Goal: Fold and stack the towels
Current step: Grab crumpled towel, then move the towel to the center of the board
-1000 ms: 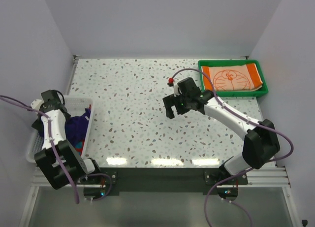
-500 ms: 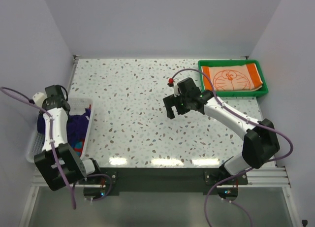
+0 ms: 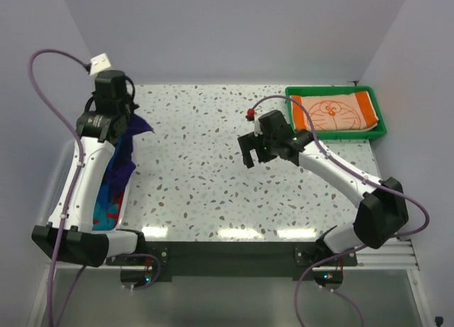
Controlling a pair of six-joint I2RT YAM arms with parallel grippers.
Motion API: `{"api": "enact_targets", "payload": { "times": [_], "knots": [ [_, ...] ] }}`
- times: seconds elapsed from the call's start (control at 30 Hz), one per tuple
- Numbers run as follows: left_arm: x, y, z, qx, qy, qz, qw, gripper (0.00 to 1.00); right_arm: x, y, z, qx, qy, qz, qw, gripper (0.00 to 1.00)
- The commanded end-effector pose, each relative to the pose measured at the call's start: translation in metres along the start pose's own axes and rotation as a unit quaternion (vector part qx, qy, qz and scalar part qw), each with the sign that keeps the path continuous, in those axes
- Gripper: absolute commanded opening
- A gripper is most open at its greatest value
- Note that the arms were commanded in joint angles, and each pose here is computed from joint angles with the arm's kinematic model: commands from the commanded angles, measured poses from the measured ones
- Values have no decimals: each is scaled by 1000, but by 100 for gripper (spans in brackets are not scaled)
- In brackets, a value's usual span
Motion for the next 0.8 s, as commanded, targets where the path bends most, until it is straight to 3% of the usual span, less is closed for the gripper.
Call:
{"api": "enact_targets", "payload": {
  "times": [0.0, 0.03, 0.17, 0.27, 0.4, 0.57, 0.67, 0.7, 0.77],
  "knots": [
    [-94, 39, 36, -44, -16, -191, 980, 0, -1, 50, 45, -108, -16, -21, 994, 98],
    [-111, 54, 50, -65, -21, -225, 972, 0, -5, 57, 50, -123, -23, -35, 992, 98],
    [-178, 108, 43, -79, -56, -342, 935, 0, -17, 93, 64, -186, -41, -73, 979, 98],
    [-196, 127, 30, -71, -62, -386, 918, 0, -29, 118, 66, -228, -57, -108, 966, 98],
    [-225, 164, -22, -28, -87, -468, 879, 0, -43, 142, 62, -273, -73, -141, 949, 99],
    [-237, 157, -129, 58, -140, -477, 866, 3, -48, 140, 44, -271, -71, -150, 948, 99],
    [-240, 176, -185, 98, -170, -511, 837, 33, -47, 127, 32, -236, -65, -145, 959, 99],
    [-240, 182, -195, 98, -180, -521, 829, 60, -46, 123, 28, -227, -63, -142, 961, 99],
    [-232, 191, -210, 95, -200, -527, 820, 86, -40, 115, 21, -214, -53, -120, 968, 99]
  ]
}}
Point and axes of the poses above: each gripper's point midway between its finger pads, its own y axis back along the fingers, its own x axis along the line the jaws close on, z = x × y, the point moved 3 cm from there along y, back along the fingers, and after that the axes turned 1 degree about -y, right-handed, at the moved point
